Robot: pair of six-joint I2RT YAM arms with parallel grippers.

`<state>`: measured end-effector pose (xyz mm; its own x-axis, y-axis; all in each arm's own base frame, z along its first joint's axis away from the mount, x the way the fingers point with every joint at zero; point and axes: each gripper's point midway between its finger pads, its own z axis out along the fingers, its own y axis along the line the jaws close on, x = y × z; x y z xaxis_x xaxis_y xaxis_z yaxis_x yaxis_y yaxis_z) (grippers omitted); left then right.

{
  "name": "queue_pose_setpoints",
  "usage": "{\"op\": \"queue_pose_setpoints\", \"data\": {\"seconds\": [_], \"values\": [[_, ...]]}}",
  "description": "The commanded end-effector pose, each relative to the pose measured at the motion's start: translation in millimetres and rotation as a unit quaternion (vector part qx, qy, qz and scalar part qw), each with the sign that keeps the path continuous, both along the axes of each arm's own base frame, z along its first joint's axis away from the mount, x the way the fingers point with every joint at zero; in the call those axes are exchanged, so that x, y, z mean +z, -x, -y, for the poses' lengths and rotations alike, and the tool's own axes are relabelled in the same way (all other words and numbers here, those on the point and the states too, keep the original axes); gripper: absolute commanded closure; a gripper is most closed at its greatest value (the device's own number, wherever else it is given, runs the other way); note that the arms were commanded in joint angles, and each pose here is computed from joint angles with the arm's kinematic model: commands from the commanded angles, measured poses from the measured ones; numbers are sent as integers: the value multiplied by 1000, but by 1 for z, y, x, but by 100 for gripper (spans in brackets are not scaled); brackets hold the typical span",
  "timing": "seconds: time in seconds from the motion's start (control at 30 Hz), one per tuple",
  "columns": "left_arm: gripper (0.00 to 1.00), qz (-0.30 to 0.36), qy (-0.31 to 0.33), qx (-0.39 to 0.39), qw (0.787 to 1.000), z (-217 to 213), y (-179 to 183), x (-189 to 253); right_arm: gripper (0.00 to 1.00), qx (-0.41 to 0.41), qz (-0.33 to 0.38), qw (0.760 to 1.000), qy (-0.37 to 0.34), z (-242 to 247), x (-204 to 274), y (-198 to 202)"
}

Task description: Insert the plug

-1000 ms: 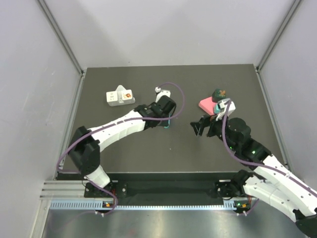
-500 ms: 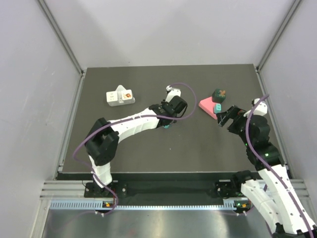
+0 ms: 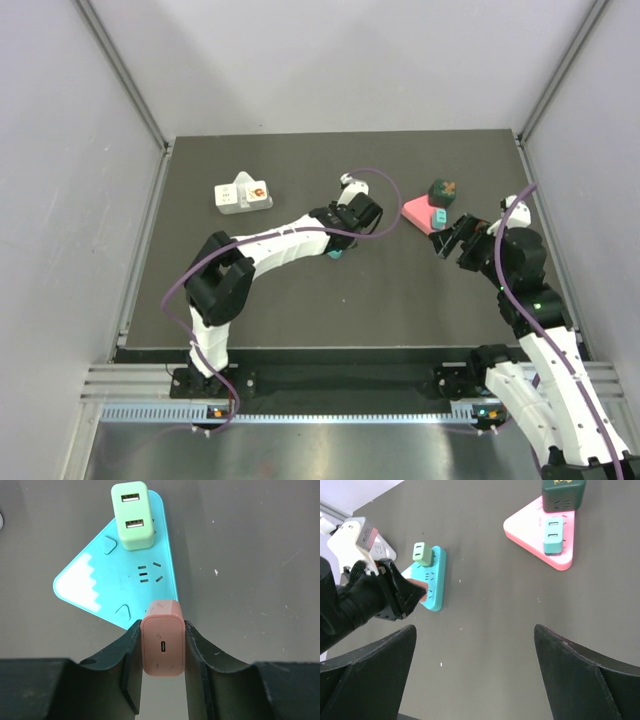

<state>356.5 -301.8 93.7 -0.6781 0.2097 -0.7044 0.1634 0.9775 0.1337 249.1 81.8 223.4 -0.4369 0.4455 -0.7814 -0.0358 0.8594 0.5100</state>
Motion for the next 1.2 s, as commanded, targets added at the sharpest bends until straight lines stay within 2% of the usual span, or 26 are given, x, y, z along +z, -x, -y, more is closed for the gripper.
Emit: {"op": "queue_pose_setpoints", "data": {"seconds": [0.0,0.53,0.83,1.17], "values": [[100,2,-3,2,1000,-4,-10,9,0,8,30,1000,-6,-2,20,-5],[100,-51,-5,-4,999,-16,-7,-12,0,14,26,1000,-10,-3,15,-6],[100,-68,-27,-7,997,-22,-8,-23,0,15,26,999,-14,-4,13,-7],[100,-90,-14,-17,996,-24,-6,-44,0,14,26,1000,-8,-3,11,-7]]}}
